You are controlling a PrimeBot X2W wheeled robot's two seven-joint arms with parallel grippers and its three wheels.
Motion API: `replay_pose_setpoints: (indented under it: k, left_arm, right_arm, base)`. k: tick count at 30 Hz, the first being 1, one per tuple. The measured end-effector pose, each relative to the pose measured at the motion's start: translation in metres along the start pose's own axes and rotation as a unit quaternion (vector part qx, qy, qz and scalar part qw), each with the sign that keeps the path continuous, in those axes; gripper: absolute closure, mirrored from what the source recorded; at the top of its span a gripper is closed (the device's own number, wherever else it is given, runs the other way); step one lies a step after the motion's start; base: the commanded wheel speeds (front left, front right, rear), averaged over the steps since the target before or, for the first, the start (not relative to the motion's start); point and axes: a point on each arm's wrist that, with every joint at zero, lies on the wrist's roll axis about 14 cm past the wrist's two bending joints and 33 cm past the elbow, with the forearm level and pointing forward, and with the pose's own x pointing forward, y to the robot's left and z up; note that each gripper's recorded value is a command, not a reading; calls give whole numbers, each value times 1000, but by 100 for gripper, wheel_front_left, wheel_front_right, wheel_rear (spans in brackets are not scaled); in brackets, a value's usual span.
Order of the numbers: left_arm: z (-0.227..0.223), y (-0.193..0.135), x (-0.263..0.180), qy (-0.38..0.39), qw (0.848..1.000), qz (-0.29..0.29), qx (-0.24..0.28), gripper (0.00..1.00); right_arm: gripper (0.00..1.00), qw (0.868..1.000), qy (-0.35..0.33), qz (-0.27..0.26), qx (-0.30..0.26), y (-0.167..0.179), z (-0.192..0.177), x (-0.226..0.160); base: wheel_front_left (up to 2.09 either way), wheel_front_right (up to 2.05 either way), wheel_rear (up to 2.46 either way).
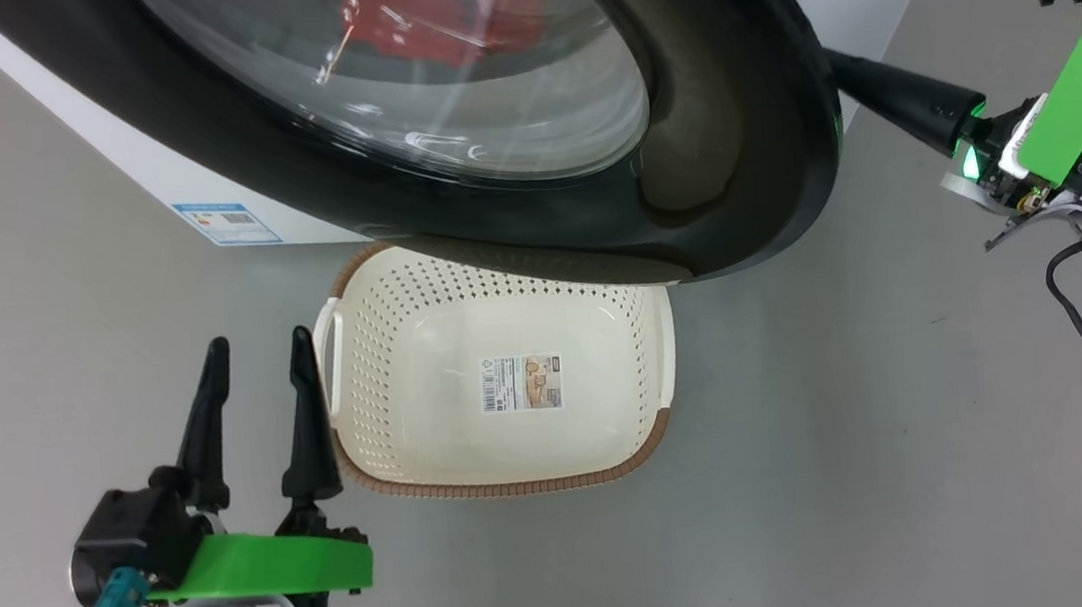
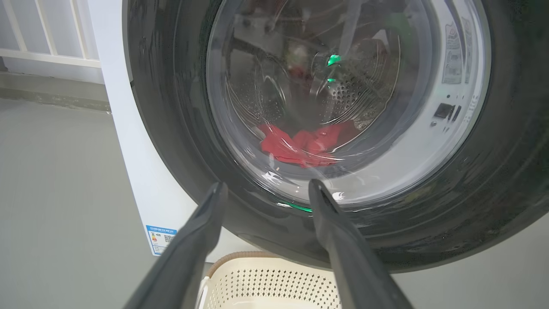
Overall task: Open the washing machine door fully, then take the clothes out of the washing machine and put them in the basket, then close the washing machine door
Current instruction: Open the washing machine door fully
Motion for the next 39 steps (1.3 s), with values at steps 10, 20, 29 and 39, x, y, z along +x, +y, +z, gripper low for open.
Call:
replay_pose_setpoints:
  k: [10, 20, 29, 39]
  left_arm:
    - [5, -1, -1, -7, 1000, -1, -1, 0]
    - [6, -3, -6, -7, 1000, -3, -4, 0]
    - [6, -6, -5, -7, 1000, -9, -3, 0]
    - [8, -2, -12, -9, 1000, -2, -4, 0]
  right_arm:
    - [37, 999, -41, -3, -9, 4, 10, -9]
    - [0, 996, -82, -5, -47, 15, 14, -26]
    - [0, 984, -141, -9, -109, 24, 19, -43]
    - [0, 959, -226, -25, -172, 23, 10, -75]
  base:
    - [0, 0, 0]
    - [0, 0, 0]
    - [0, 0, 0]
    - [0, 0, 0]
